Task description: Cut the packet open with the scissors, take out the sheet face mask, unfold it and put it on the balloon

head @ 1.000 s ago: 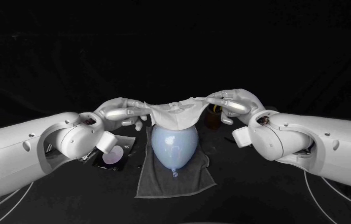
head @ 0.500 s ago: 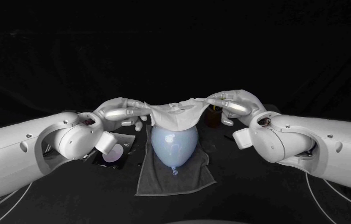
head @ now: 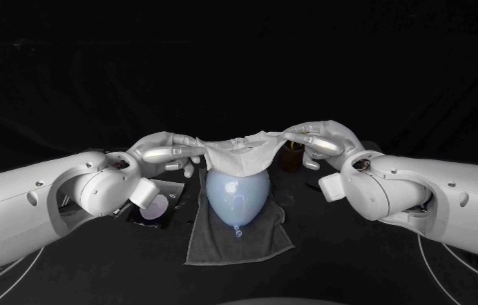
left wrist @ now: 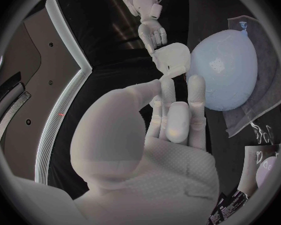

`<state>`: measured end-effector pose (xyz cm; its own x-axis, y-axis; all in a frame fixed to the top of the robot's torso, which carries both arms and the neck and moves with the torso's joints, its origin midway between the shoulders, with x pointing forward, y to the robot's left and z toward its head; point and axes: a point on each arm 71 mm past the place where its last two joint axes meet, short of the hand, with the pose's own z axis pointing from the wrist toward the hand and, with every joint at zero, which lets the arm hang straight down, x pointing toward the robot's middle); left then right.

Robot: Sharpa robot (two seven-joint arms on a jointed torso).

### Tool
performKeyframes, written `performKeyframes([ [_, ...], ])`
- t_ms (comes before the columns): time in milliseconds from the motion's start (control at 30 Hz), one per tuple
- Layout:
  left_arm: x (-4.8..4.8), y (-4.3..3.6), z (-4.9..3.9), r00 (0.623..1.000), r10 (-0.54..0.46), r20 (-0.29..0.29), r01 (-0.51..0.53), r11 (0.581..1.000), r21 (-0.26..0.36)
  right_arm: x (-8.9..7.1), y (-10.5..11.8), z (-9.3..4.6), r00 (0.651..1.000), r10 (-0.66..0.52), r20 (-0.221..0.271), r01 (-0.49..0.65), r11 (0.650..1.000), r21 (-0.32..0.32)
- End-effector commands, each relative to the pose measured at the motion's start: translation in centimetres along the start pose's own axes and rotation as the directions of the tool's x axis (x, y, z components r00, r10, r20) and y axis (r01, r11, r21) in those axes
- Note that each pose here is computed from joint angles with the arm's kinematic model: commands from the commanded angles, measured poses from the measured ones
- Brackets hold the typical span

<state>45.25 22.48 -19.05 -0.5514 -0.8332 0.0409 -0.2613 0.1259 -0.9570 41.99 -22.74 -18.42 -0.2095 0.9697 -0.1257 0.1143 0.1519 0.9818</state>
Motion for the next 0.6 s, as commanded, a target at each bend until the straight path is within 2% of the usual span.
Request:
performKeyframes([
  [33, 0.15, -0.09, 0.0, 1.0, -0.008, -0.017, 0.008, 1.0, 0.008, -0.03, 0.13, -0.02, 1.0, -0.002, 0.0, 0.002, 1.0, -0.019],
  [600, -0.09, -0.05, -0.15, 1.0, -0.009, -0.015, 0.009, 1.0, 0.011, -0.18, 0.13, -0.1, 1.0, -0.002, 0.003, 0.002, 1.0, -0.021],
])
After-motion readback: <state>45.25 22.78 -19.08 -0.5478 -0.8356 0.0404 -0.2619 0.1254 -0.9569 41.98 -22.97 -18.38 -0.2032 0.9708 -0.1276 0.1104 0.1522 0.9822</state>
